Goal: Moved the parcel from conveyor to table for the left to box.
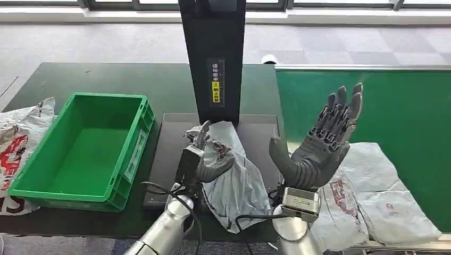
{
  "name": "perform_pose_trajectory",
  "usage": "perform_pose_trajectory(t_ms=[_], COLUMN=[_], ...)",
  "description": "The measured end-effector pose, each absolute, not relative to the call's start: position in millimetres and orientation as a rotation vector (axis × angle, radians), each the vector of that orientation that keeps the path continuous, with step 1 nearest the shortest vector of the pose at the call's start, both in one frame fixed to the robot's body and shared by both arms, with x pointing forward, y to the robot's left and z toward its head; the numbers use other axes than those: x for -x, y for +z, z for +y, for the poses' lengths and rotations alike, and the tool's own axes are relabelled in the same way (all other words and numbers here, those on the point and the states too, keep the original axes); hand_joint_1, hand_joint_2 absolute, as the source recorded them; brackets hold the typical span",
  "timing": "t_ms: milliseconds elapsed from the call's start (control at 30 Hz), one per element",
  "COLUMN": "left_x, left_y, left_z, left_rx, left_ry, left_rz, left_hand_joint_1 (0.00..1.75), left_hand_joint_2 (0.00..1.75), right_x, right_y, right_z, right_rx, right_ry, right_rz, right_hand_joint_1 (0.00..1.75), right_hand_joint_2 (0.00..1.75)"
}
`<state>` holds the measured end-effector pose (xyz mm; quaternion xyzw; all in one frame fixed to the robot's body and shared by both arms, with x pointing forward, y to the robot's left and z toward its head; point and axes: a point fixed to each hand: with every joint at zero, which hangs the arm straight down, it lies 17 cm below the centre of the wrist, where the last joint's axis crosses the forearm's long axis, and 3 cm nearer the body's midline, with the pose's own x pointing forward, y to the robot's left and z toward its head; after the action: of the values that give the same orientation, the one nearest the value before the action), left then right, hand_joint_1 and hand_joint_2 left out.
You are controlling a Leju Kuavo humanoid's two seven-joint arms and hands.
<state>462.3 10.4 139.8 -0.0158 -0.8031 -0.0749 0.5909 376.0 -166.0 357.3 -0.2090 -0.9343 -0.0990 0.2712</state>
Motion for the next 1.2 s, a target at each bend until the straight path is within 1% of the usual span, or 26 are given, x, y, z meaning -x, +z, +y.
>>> perform_pose_trajectory(t_ms=[200,333,500,567,800,1200], left_x=[-456,-449,-431,-424,-415,-414], left_y=[134,118,83,79,75,69], left_z=[-24,-45,-73,-80,-91,-92], left_rx=[0.081,0.045,-0.033,-0.045,-0.055,-0.075], left_ry=[-0.311,-0.456,-0.694,-0.756,-0.85,-0.891], left_rz=[-1.844,-1.783,-1.643,-1.639,-1.649,-1.634], left_hand_joint_1=[0.0,0.0,0.0,0.0,0.0,0.0], left_hand_joint_2=[1.75,1.75,1.75,1.75,1.75,1.75], right_x=[-374,-373,-373,-373,-373,-373], right_y=[361,362,363,363,363,363], right_z=[-167,-164,-161,-161,-161,-161], right_rx=[0.549,0.532,0.527,0.527,0.526,0.526], right_ry=[-0.286,-0.287,-0.281,-0.281,-0.281,-0.281], right_rz=[-2.523,-2.528,-2.533,-2.533,-2.534,-2.534], right_hand_joint_1=[0.0,0.0,0.0,0.0,0.0,0.0], right_hand_joint_2=[1.75,1.75,1.75,1.75,1.75,1.75])
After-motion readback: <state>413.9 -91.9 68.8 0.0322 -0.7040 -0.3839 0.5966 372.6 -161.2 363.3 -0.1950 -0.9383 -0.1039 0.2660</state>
